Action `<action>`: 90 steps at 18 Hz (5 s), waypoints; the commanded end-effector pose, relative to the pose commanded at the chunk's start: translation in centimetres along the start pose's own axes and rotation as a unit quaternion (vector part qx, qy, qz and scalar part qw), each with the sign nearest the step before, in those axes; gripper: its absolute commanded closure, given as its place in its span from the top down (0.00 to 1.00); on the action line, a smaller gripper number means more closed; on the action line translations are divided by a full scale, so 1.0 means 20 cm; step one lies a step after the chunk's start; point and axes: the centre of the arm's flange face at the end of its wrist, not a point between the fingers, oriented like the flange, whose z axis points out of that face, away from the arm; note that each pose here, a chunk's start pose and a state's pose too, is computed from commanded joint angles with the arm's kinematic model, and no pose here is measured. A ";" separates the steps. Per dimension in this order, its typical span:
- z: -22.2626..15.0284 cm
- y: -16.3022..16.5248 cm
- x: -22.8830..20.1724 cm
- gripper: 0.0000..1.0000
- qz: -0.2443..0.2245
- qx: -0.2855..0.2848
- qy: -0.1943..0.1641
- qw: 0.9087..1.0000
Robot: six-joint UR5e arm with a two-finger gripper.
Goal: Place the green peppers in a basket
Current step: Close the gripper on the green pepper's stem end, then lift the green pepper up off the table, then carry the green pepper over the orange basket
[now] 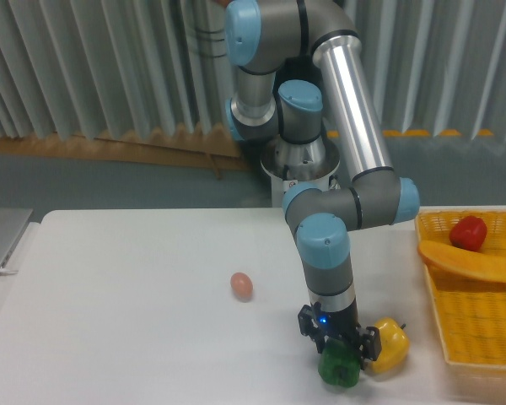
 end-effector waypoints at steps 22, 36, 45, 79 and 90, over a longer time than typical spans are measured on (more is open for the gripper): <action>-0.28 0.11 -0.03 0.50 0.045 0.022 -0.001 0.999; -0.50 0.46 -0.11 0.48 0.281 -0.025 0.053 0.958; -0.60 0.68 -0.24 0.47 0.400 -0.034 0.071 0.913; -0.30 1.04 -1.02 0.42 0.390 0.001 0.000 0.921; -0.15 1.00 -1.07 0.58 0.384 0.001 0.006 0.923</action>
